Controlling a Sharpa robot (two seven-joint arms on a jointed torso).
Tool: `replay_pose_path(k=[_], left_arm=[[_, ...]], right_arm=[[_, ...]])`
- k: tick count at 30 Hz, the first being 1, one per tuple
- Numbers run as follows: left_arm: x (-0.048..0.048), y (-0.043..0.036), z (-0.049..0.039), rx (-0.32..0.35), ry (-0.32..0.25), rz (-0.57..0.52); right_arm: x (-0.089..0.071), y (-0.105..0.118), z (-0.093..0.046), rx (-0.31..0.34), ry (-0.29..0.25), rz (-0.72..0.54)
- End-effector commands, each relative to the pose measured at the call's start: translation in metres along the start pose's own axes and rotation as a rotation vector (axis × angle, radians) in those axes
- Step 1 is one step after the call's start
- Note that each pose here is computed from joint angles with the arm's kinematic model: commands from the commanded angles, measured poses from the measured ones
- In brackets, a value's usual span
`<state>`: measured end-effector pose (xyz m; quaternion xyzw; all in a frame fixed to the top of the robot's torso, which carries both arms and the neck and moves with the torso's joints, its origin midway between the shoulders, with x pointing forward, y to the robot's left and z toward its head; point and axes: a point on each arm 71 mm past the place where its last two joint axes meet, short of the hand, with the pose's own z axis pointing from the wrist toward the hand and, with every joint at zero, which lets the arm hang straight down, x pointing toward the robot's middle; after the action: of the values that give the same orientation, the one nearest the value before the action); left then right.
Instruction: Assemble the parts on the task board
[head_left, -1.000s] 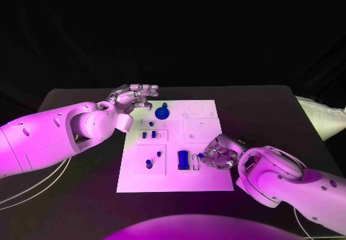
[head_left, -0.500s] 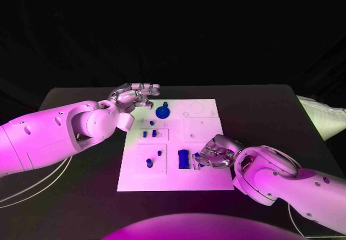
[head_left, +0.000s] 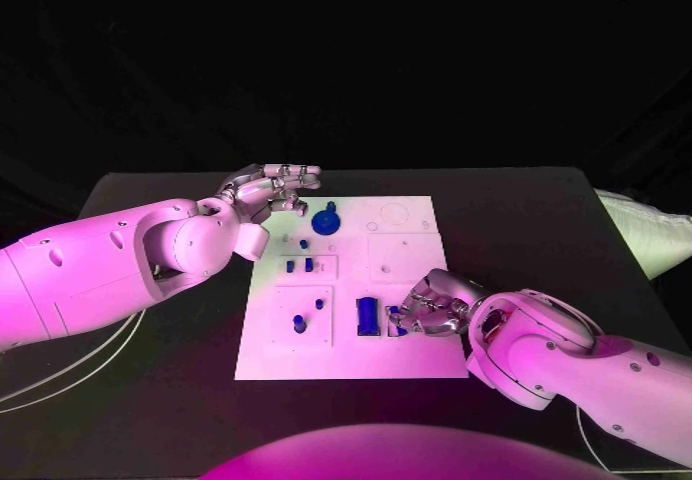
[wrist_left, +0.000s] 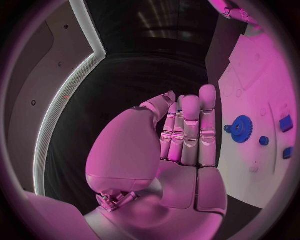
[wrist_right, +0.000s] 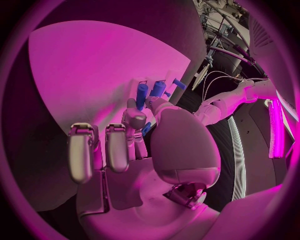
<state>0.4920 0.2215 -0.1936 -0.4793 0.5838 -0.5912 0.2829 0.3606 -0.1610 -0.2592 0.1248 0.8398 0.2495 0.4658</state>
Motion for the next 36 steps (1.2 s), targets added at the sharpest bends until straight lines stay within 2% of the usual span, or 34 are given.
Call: replay_pose_path(k=[1,36], left_arm=[[0.0031,-0.0007,0.0003,0.006,0.024,-0.003],[0.0024,-0.0005,0.0001,0.002,0.025,-0.003]], right_arm=[[0.0015,0.001,0.0,-0.01,0.01,-0.052],[0.0024,0.0025,-0.0009,-0.026,-0.003,-0.096]])
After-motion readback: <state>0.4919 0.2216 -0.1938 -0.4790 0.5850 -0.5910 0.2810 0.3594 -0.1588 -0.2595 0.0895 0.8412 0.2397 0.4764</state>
